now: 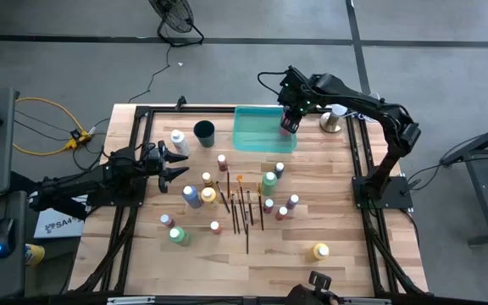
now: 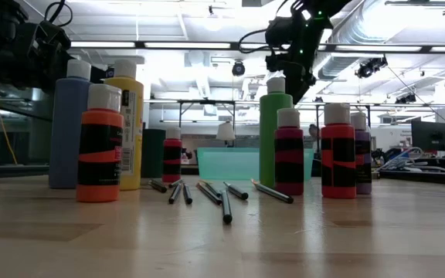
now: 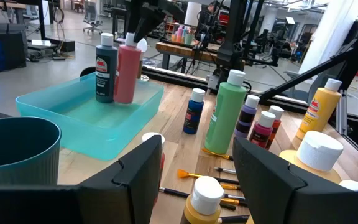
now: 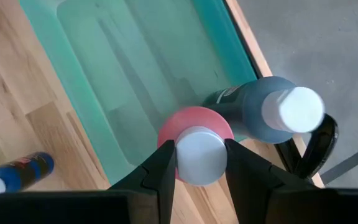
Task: Pick & Place Paint Supplies
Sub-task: Put the large pink paint bottle into the green bin, then put the large green paint bottle into the green bin
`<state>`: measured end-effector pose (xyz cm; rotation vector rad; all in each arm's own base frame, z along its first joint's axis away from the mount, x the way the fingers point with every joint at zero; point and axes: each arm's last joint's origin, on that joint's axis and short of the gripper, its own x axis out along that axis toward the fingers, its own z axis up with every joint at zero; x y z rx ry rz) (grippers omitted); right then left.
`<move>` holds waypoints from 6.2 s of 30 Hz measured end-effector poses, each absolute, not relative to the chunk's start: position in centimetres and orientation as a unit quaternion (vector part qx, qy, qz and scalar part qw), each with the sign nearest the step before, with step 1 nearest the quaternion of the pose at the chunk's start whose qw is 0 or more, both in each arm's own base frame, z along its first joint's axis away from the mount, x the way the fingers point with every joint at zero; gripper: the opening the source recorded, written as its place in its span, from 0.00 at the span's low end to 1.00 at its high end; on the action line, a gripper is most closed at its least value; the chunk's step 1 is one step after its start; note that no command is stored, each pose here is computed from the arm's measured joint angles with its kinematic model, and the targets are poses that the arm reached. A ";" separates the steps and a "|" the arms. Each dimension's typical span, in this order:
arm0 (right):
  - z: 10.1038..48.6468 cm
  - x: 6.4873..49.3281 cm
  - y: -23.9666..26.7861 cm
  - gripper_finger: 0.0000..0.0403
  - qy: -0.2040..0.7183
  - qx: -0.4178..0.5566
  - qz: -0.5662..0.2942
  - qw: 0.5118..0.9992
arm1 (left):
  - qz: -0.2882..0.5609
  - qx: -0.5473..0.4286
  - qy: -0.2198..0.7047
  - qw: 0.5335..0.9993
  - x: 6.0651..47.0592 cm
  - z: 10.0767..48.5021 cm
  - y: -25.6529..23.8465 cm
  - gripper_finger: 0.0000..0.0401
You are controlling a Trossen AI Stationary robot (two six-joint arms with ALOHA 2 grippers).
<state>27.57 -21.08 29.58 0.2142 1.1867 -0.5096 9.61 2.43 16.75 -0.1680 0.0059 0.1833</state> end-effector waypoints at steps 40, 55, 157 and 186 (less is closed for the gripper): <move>29.3 27.1 -21.3 0.58 0.592 0.082 -0.291 0.747 | 0.091 -0.084 0.003 0.992 9.6 16.8 2.4 0.48; 31.7 26.4 -18.7 0.58 0.634 0.122 -0.276 0.712 | 0.091 -0.084 0.003 0.992 9.6 16.7 2.4 0.48; 28.0 36.0 -0.7 0.35 0.617 -0.041 0.022 0.785 | 0.091 -0.084 0.003 0.992 9.6 16.8 2.4 0.48; 35.4 33.9 -7.5 0.29 0.578 0.073 -0.143 0.800 | 0.091 -0.084 0.003 0.992 9.6 16.7 2.4 0.48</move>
